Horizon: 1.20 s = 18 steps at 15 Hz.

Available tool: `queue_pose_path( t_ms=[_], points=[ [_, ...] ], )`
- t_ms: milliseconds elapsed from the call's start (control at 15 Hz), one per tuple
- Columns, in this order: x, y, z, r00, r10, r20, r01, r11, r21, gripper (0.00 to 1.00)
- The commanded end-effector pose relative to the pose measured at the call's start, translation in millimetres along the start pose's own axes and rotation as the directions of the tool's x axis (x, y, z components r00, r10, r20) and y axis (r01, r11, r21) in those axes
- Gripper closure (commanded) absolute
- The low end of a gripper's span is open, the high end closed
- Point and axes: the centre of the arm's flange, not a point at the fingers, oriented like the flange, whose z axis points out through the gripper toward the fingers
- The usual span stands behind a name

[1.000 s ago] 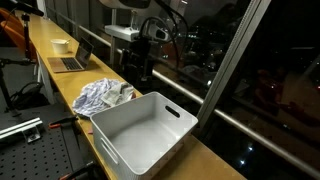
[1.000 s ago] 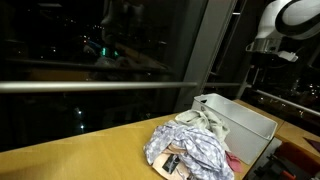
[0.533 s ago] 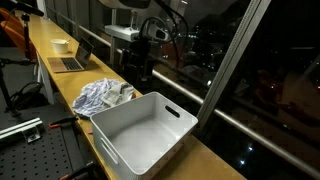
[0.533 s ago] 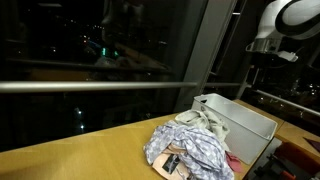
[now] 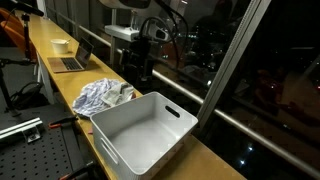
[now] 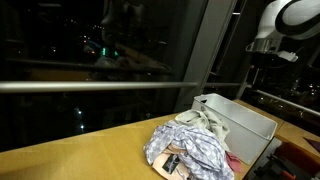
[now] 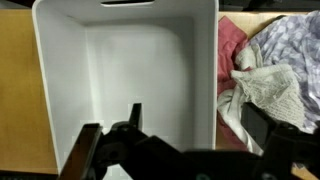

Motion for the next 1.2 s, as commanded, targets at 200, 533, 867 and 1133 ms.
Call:
queue_pose_path(
  t_ms=[200, 533, 867, 1133],
  points=[
    [-5, -23, 3, 1.0, -0.01, -0.009, 0.01, 1.0, -0.022, 0.0],
    [-5, -138, 33, 0.999, -0.017, -0.045, 0.015, 0.999, -0.039, 0.0],
    [-6, -280, 78, 0.991, -0.053, -0.125, 0.044, 0.996, -0.075, 0.0],
    [-13, -328, 113, 0.986, -0.068, -0.151, 0.04, 0.982, -0.185, 0.0]
  ],
)
